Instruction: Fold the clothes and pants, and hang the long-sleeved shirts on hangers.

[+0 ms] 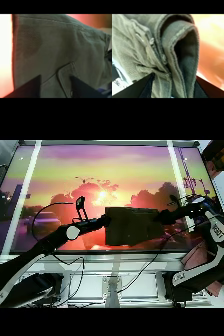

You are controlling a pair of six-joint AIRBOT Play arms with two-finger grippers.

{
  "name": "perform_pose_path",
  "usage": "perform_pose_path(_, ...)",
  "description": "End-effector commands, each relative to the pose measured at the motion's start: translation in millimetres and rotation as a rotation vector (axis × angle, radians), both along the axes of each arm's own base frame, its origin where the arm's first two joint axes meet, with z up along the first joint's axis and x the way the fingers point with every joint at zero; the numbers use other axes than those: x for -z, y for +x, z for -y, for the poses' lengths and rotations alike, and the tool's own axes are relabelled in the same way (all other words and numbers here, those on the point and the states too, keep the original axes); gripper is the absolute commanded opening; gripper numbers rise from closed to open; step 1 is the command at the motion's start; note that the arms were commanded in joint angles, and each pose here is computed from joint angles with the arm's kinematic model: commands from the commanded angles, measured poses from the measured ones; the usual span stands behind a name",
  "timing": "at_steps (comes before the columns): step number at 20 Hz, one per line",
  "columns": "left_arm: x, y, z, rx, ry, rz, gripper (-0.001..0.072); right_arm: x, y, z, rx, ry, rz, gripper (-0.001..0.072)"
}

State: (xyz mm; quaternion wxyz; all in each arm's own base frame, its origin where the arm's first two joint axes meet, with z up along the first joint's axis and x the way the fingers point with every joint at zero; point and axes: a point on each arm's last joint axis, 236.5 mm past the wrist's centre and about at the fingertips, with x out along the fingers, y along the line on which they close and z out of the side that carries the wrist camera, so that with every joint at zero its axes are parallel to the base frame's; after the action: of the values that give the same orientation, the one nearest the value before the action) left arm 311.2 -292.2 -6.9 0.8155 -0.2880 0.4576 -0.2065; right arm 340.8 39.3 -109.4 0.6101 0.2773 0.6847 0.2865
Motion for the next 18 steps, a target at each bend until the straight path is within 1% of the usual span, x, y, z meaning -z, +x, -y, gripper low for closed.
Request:
perform_pose_path(1,16.1,2.0,-6.0,0.044,0.088,0.031,0.0354,-7.5,4.0,-43.9,-0.076,0.059,0.036,0.0581)
perform_pose_path(3,32.1,1.0,-6.8,0.046,0.111,0.001,0.0354,-8.0,-1.2,-68.4,-0.139,0.063,0.037,0.0625)
perform_pose_path(4,42.2,0.3,-7.4,0.047,0.126,-0.018,0.0354,-7.7,-3.1,-80.2,-0.166,0.064,0.04,0.0669)
perform_pose_path(5,54.2,-1.0,-8.4,0.048,0.142,-0.042,0.0354,-7.5,-6.5,-92.7,-0.199,0.064,0.042,0.0692)
perform_pose_path(7,72.1,-3.4,-10.0,0.049,0.166,-0.078,0.0354,-4.3,-9.6,-113.4,-0.253,0.05,0.066,0.0673)
perform_pose_path(8,73.9,-3.7,-10.1,0.048,0.167,-0.082,0.0354,-3.4,-11.3,-121.4,-0.294,0.051,0.096,0.0605)
perform_pose_path(9,71.5,-2.5,-9.7,0.046,0.164,-0.076,0.0354,-4.0,-14.5,-128.2,-0.331,0.056,0.115,0.0461)
perform_pose_path(10,65.9,0.7,-9.2,0.04,0.155,-0.057,0.0353,-5.4,-15.9,-132.6,-0.353,0.057,0.13,0.0231)
perform_pose_path(11,58.4,5.1,-8.6,0.03,0.142,-0.032,0.0354,-8.5,-14.9,-136.0,-0.354,0.062,0.142,0.0044)
perform_pose_path(15,0.9,32.7,-8.2,-0.037,0.053,0.151,0.0354,-39.1,13.9,-131.3,-0.322,0.055,0.226,0.0037)
perform_pose_path(18,-67.0,49.5,-14.1,-0.06,0.005,0.38,0.0353,-87.5,64.3,-105.3,-0.174,0.0,0.337,0.0037)
